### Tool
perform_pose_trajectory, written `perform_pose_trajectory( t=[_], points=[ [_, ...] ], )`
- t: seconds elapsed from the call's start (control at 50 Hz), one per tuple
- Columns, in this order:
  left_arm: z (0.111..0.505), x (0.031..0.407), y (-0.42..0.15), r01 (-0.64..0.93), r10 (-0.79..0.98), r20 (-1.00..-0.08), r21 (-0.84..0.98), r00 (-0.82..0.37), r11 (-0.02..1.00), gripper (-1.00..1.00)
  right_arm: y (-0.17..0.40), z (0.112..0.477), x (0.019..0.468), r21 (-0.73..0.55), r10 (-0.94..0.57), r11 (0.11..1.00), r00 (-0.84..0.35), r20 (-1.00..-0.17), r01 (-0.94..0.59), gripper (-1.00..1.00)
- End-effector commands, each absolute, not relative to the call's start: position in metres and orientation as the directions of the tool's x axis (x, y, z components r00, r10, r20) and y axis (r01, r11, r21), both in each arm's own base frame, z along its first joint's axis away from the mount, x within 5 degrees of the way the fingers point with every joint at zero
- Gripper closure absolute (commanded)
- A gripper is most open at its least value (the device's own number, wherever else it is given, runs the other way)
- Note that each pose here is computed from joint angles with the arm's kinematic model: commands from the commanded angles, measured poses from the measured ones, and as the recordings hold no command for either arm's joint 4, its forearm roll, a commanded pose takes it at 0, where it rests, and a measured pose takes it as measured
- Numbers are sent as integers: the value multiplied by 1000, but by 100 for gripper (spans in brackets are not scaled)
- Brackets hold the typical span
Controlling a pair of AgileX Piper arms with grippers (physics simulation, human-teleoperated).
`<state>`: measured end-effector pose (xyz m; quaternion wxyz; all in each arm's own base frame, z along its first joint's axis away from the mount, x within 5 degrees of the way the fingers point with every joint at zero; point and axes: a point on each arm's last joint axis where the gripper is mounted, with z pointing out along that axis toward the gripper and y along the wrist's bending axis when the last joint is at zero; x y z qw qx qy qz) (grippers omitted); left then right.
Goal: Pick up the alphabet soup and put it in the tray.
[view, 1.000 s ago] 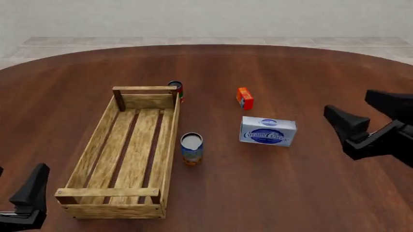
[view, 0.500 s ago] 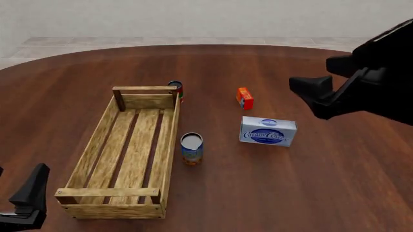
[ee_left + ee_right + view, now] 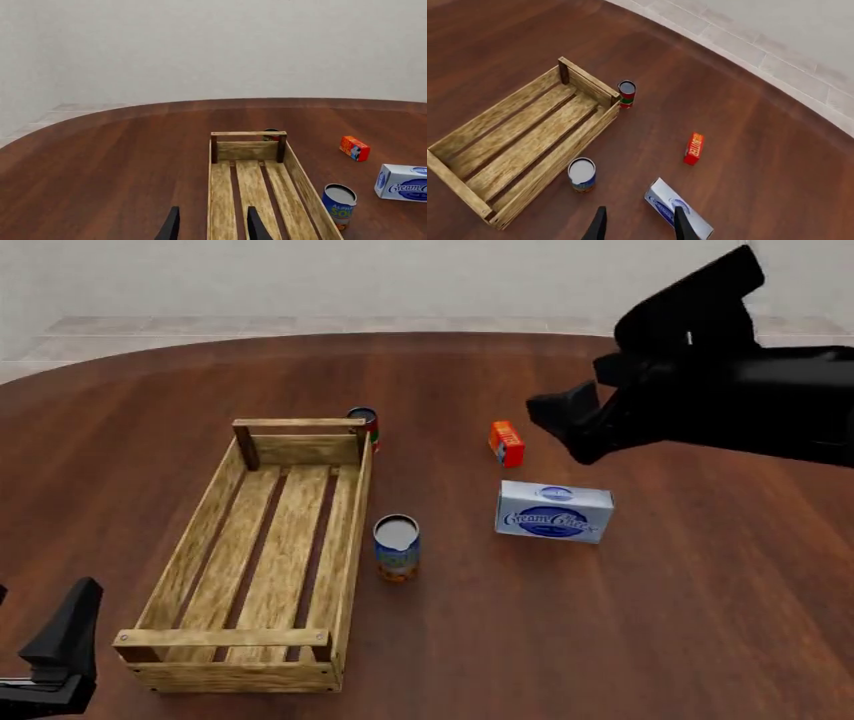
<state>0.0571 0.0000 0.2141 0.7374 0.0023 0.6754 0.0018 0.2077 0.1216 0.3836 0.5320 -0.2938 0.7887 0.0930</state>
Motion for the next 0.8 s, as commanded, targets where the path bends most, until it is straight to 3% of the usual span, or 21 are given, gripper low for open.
perform_pose_trajectory(
  t=[0.02, 0.8],
  points=[
    [214, 57, 0, 0, 6, -996, 6, 88, 1000, -100, 142, 374, 224, -151, -375, 792, -276, -885, -592, -100],
    [214, 57, 0, 0, 6, -996, 6, 87, 1000, -100, 185, 324, 251, -82, -370, 773, -342, -864, -629, -100]
  ],
)
